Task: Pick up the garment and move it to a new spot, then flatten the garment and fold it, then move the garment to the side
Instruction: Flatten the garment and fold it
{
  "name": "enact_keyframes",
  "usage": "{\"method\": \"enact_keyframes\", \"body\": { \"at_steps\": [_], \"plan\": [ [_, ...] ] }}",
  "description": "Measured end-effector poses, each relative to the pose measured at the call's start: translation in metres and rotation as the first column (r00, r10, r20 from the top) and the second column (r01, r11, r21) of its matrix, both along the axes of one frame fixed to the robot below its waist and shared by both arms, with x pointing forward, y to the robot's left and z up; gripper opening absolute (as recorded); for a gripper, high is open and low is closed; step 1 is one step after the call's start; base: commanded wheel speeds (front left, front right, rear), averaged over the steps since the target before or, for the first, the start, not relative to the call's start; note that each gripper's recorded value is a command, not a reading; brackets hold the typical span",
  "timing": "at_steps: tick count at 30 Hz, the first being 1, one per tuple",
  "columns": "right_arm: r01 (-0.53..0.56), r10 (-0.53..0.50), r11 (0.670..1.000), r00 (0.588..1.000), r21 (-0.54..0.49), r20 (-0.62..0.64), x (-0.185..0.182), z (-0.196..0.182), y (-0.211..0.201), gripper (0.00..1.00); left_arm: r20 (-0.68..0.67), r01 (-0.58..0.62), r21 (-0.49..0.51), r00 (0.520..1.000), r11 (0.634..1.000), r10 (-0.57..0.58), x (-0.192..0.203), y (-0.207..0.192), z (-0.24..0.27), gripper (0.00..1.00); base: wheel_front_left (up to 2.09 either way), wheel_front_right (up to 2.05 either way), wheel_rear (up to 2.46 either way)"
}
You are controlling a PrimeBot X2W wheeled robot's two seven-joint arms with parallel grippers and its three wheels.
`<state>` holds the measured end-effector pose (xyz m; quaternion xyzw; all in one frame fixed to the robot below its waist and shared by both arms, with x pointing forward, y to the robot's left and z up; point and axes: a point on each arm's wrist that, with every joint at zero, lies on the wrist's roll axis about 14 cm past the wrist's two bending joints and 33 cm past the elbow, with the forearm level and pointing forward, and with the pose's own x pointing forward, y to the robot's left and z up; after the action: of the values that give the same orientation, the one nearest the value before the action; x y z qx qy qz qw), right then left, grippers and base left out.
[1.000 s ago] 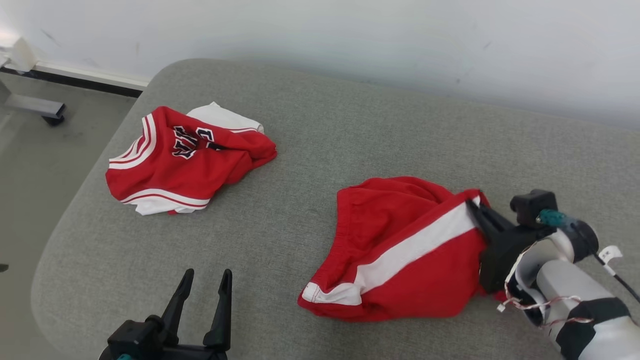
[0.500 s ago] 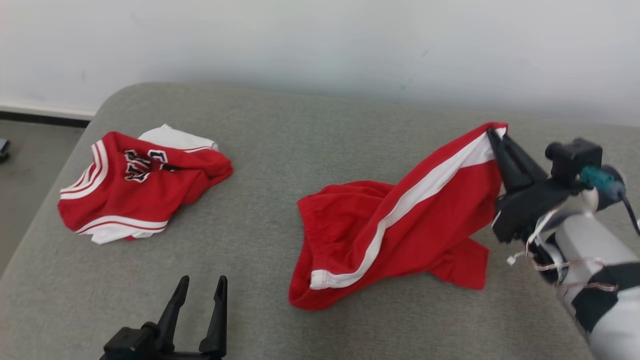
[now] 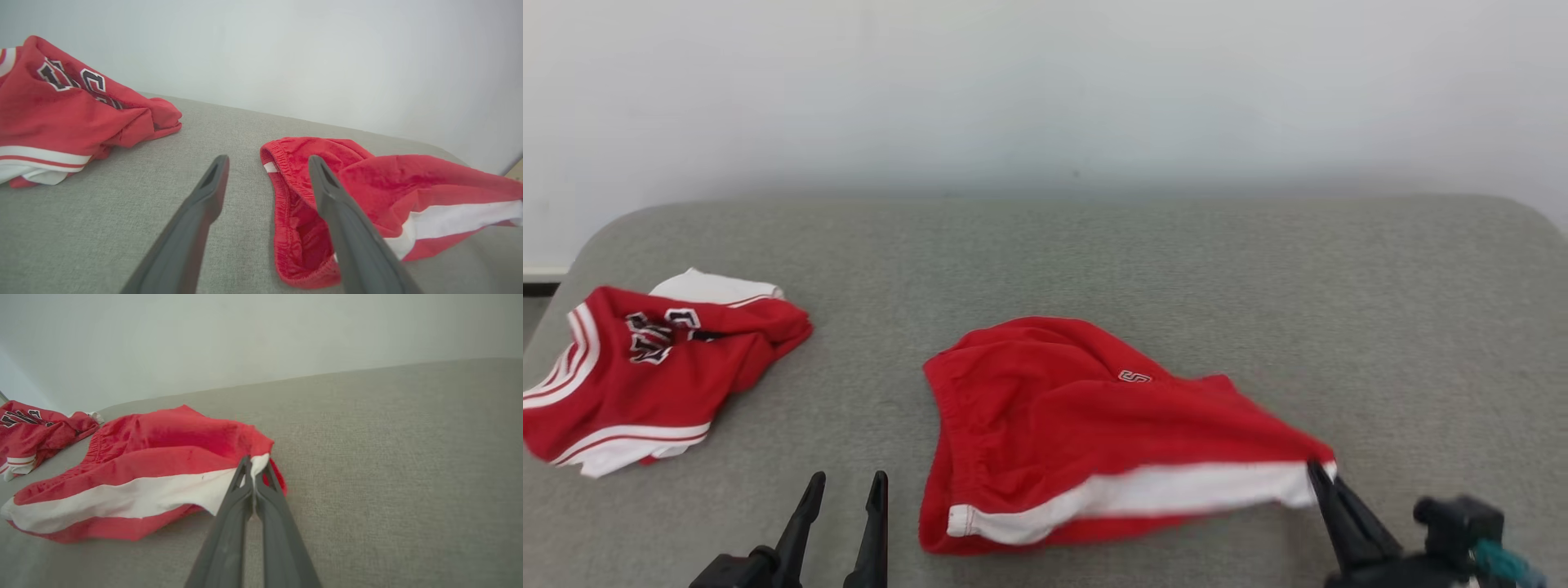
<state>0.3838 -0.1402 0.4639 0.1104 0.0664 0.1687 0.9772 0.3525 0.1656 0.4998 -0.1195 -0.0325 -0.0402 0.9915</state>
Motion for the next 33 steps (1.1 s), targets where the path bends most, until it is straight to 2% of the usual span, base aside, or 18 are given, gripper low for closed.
{"method": "enact_keyframes", "body": {
  "at_steps": [3,4,5,10,17,25,33],
  "plan": [
    [0.052,-0.052,0.999,0.998,-0.003,-0.047,-0.021,-0.016,-0.017,0.0,0.007,0.029,0.001,1.0,1.0,-0.029,0.004,-0.009,0.002,1.0,0.0,0.0,0.0],
    [0.072,-0.071,0.997,0.996,0.008,-0.058,-0.025,-0.019,-0.02,0.08,0.008,0.038,0.001,0.999,0.999,-0.038,0.005,-0.012,0.003,1.0,0.0,0.0,0.0],
    [0.09,-0.089,0.996,0.994,0.024,-0.066,-0.028,-0.021,-0.021,0.99,0.009,0.045,0.001,0.999,0.999,-0.045,0.006,-0.014,0.003,1.0,0.0,0.0,0.0],
    [0.178,-0.175,0.978,0.984,0.108,-0.04,-0.029,-0.009,-0.032,1.0,0.011,0.058,0.005,0.998,0.998,-0.058,0.008,-0.018,0.003,1.0,0.0,0.0,0.0],
    [0.216,-0.225,0.97,0.971,0.11,0.076,-0.027,0.022,-0.04,1.0,0.025,0.032,0.025,0.999,0.999,-0.032,0.004,-0.006,0.008,1.0,0.0,0.0,0.0],
    [0.218,-0.223,0.975,0.953,0.049,0.205,-0.031,0.053,-0.04,1.0,0.056,-0.024,0.053,0.998,0.998,0.021,0.001,0.017,0.018,1.0,0.0,0.0,0.0],
    [0.208,-0.214,0.977,0.951,0.048,0.222,-0.041,0.056,-0.028,1.0,0.07,-0.089,0.108,0.994,0.99,0.082,-0.009,0.044,0.021,1.0,0.0,0.0,0.0]
  ]
}}
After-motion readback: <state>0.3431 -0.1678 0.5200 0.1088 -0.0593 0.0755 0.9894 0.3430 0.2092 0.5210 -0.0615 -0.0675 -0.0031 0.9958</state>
